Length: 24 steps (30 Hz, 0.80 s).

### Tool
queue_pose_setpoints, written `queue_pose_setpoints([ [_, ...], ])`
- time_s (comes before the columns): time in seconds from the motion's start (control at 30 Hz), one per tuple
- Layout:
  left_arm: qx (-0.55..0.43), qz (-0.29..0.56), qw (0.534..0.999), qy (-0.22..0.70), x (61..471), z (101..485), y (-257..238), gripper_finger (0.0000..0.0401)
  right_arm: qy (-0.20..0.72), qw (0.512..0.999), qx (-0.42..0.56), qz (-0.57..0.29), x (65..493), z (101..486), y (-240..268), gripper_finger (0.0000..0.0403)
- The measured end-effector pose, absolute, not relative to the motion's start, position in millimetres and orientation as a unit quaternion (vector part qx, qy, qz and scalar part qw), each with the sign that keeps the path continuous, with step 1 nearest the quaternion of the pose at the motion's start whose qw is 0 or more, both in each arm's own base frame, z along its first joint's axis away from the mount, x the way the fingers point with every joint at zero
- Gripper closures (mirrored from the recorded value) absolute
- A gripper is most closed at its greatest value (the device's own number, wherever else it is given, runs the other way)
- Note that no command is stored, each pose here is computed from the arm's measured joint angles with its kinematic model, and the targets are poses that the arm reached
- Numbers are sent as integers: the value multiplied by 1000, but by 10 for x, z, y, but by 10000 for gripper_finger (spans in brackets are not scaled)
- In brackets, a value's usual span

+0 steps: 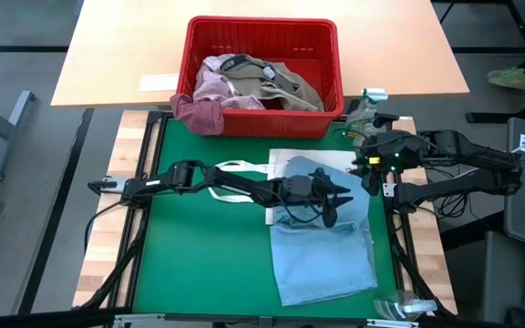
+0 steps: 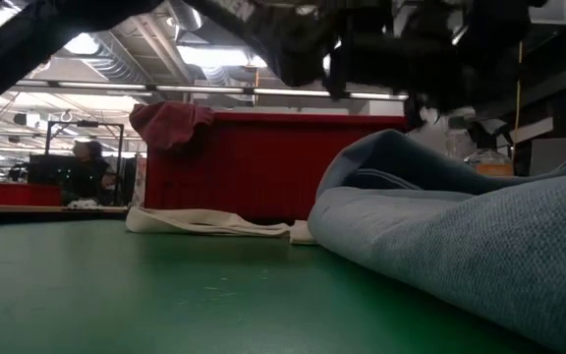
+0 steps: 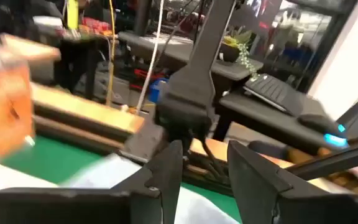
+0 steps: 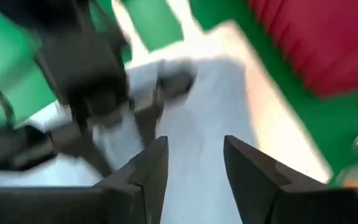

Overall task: Fold Laundry from Bin
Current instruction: Fold the blue pants from the red laundry basket

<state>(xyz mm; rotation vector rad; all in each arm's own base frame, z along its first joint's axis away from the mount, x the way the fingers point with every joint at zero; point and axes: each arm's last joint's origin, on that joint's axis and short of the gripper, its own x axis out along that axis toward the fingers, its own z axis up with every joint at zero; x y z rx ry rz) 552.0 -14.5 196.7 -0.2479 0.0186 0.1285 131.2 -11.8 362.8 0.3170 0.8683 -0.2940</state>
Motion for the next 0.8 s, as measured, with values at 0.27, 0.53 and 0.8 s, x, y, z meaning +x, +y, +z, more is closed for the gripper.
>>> queue_pose_setpoints([
  [0.27, -28, 78, 980, 179, 5187, 2478, -100, 289, 490, 820, 222, -194, 1159, 3497, -104, 249],
  [0.53, 4, 65, 947, 315, 4837, 2670, -215, 302, 528, 794, 202, -224, 1188, 3219, -122, 249],
  [0.8, 21, 51, 913, 404, 4689, 2552, -376, 313, 584, 745, 199, -255, 1375, 2988, -331, 249],
])
